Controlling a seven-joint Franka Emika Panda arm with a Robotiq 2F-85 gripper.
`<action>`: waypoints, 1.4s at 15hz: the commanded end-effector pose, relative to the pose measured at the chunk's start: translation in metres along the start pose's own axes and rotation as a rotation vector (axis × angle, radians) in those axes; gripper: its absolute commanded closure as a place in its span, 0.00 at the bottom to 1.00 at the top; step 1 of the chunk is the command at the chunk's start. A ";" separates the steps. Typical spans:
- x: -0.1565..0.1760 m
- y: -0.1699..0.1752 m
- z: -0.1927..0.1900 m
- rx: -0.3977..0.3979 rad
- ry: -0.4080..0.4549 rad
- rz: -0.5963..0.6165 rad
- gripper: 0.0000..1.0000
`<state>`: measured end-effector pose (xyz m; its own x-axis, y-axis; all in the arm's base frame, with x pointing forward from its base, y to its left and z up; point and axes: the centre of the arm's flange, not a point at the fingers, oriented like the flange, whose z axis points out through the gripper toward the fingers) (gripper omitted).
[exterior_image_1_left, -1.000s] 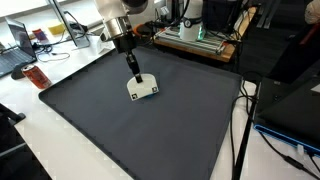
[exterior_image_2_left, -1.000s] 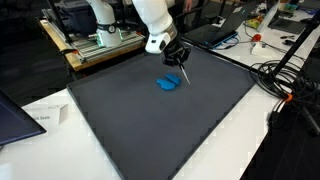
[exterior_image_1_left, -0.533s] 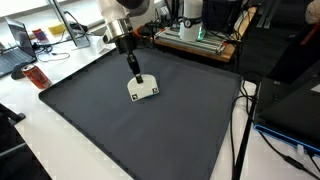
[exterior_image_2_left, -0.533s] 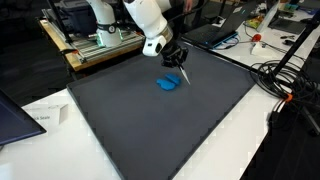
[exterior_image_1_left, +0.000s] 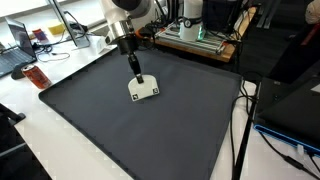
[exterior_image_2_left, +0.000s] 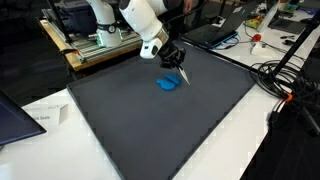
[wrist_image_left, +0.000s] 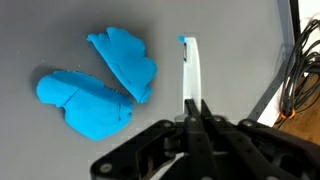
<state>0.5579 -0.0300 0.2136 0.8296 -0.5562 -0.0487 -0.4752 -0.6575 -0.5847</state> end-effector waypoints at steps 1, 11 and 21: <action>-0.005 -0.002 -0.007 -0.018 0.012 -0.015 0.99; -0.005 -0.074 -0.022 -0.307 -0.069 -0.116 0.99; -0.002 -0.141 -0.044 -0.600 -0.177 -0.209 0.99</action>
<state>0.5980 0.0329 0.3165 0.9316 -0.3460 -0.1114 -0.3596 -0.9220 -0.1432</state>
